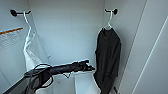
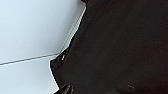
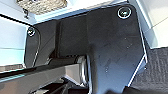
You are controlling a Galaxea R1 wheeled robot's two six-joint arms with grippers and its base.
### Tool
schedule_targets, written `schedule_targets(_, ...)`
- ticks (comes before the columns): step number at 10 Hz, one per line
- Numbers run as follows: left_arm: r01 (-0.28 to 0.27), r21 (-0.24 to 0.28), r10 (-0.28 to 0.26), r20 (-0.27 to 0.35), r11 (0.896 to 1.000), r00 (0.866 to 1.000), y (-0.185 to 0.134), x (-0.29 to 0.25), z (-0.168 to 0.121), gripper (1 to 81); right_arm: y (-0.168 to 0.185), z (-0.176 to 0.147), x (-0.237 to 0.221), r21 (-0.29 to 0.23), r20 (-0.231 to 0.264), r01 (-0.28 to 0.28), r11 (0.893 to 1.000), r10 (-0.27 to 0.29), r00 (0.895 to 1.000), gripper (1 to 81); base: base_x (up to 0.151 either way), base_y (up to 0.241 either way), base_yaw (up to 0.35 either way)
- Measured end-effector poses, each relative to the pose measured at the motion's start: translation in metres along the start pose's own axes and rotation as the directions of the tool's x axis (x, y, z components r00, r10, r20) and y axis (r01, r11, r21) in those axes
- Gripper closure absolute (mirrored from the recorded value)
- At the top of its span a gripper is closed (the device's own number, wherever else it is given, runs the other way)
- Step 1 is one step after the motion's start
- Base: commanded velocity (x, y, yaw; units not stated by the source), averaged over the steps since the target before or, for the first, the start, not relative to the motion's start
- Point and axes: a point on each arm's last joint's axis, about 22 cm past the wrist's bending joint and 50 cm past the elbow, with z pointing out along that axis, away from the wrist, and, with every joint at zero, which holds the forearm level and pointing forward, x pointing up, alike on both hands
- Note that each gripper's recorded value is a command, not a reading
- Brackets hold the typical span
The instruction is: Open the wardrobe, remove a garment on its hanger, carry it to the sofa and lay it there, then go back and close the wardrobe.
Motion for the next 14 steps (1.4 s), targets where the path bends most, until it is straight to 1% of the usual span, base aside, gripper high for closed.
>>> schedule_targets(2, 0.028, -0.016, -0.029, -0.057, 0.999, 0.998, 0.025, 0.049, -0.017, 1.0, -0.003, 0.001, 0.0, 0.004, 0.0, 0.0, 1.0, 0.0, 1.0, 1.0, 0.0, 0.0, 0.0)
schedule_targets(4, 0.067, -0.057, -0.072, -0.101, 0.996, 0.992, 0.062, 0.09, -0.033, 1.0, -0.003, 0.001, 0.0, 0.003, 0.0, 0.0, 1.0, 0.0, 1.0, 1.0, 0.0, 0.0, 0.0)
schedule_targets(6, 0.1, -0.109, -0.115, -0.143, 0.989, 0.983, 0.098, 0.127, -0.051, 1.0, -0.004, 0.001, 0.0, 0.005, -0.003, 0.0, 1.0, 0.0, 1.0, 1.0, 0.0, 0.0, 0.0)
schedule_targets(8, 0.147, -0.153, -0.172, -0.17, 0.977, 0.97, 0.124, 0.155, -0.067, 1.0, -0.005, 0.001, 0.0, 0.003, -0.015, -0.002, 1.0, 0.002, 1.0, 1.0, 0.0, 0.0, 0.0)
schedule_targets(9, 0.17, -0.183, -0.203, -0.181, 0.968, 0.962, 0.137, 0.168, -0.076, 1.0, -0.006, 0.001, 0.0, 0.003, -0.02, -0.002, 1.0, 0.002, 1.0, 1.0, 0.0, 0.0, 0.0)
schedule_targets(10, 0.198, -0.216, -0.24, -0.193, 0.956, 0.951, 0.15, 0.183, -0.087, 1.0, -0.005, 0.001, 0.001, 0.002, -0.021, -0.002, 1.0, 0.002, 1.0, 1.0, 0.0, 0.0, 0.0)
schedule_targets(12, 0.255, -0.286, -0.32, -0.212, 0.924, 0.923, 0.162, 0.209, -0.099, 1.0, -0.008, 0.002, -0.001, 0.005, -0.02, -0.003, 1.0, 0.003, 1.0, 1.0, 0.0, 0.0, 0.0)
schedule_targets(13, 0.279, -0.324, -0.356, -0.211, 0.904, 0.91, 0.168, 0.219, -0.104, 1.0, -0.009, 0.002, 0.0, 0.007, -0.021, -0.003, 1.0, 0.003, 1.0, 1.0, 0.0, 0.0, 0.0)
schedule_targets(14, 0.287, -0.339, -0.372, -0.22, 0.896, 0.902, 0.171, 0.23, -0.11, 1.0, -0.01, 0.002, 0.0, 0.007, -0.022, -0.003, 1.0, 0.003, 1.0, 1.0, 0.0, 0.0, 0.0)
